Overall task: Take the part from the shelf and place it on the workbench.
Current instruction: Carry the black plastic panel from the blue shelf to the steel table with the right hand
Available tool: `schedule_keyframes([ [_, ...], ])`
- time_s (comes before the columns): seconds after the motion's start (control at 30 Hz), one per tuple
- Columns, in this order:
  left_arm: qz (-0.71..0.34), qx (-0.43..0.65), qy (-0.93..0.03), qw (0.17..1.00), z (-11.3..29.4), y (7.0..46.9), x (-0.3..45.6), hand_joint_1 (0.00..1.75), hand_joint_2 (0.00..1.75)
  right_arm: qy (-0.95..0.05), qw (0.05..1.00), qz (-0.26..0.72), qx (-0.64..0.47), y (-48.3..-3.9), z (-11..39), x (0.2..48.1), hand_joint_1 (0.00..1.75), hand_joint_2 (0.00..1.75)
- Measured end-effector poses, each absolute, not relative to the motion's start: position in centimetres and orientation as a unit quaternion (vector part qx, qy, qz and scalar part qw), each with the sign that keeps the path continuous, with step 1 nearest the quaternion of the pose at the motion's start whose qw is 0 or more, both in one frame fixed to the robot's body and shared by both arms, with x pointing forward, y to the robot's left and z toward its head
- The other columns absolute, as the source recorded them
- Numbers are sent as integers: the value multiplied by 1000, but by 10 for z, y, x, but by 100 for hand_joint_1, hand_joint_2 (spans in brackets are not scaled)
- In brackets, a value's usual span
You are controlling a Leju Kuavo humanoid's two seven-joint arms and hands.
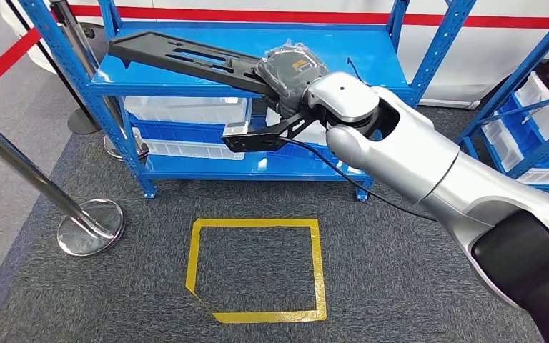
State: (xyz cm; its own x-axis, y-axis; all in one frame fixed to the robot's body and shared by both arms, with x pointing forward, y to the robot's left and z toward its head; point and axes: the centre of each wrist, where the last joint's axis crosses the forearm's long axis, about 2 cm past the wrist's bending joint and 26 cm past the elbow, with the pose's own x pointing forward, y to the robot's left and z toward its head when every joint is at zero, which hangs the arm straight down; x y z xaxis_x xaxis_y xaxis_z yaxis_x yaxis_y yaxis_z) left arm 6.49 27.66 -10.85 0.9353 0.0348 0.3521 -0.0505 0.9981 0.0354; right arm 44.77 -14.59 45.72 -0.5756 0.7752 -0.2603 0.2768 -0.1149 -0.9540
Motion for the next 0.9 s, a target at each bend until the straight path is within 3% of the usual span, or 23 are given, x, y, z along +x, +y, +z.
schedule_keyframes([
  [0.9,17,27,-172,985,-108,279,70,0,175,-637,193,614,-425,-149,457,448,175,175],
])
